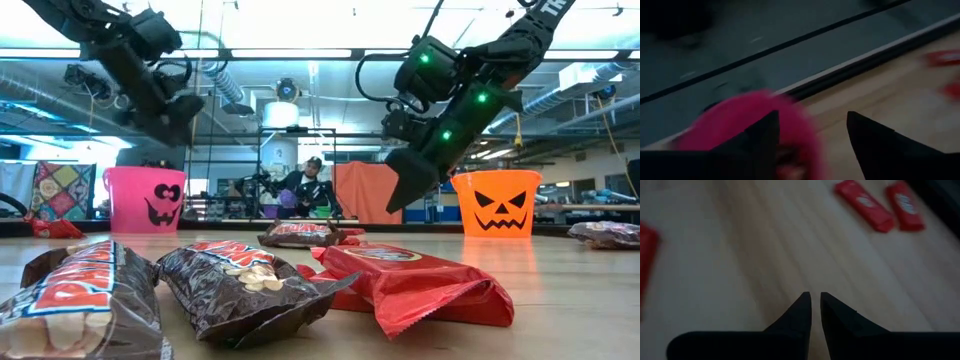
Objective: Sort candy by brand, put in halloween buckets
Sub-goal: Put the brown chocolate bar into the pink bucket
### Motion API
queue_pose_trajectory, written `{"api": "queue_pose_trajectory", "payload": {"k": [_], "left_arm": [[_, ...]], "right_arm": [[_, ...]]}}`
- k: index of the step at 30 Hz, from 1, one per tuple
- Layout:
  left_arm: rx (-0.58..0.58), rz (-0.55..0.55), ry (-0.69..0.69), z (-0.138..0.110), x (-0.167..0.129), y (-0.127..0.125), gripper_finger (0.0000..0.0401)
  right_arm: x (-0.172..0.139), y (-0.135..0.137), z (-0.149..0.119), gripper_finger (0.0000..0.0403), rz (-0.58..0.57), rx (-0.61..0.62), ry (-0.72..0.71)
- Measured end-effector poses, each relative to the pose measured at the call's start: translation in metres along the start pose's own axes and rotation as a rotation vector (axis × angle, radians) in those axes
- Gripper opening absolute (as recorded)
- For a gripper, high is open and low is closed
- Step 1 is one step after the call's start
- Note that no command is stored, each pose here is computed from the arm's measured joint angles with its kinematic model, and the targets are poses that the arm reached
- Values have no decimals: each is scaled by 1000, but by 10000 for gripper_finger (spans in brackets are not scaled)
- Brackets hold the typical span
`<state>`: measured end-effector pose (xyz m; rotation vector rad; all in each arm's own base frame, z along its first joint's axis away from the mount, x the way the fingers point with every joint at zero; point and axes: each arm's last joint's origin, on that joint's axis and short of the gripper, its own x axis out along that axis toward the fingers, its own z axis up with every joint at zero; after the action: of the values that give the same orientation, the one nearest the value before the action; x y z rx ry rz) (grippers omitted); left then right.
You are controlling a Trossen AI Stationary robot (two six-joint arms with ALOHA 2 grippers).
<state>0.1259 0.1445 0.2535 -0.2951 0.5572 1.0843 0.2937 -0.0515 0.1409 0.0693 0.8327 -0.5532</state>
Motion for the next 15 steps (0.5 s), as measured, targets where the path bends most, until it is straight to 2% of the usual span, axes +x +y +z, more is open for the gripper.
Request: {"api": "queue_pose_trajectory", "payload": {"k": [4,8,11,15], "left_arm": [[54,-243,-123,10,-7,-24,225],[137,-409,-191,10,-20,-54,218],[187,-510,-211,-2,-29,-75,218],[245,-561,-238,-26,-39,-99,217]], "right_arm": [[0,4,1,55,144,-163,-6],[-2,10,0,55,278,-384,-24],[-3,13,1,55,288,-359,-31],[-2,11,2,55,239,-151,-16]]}}
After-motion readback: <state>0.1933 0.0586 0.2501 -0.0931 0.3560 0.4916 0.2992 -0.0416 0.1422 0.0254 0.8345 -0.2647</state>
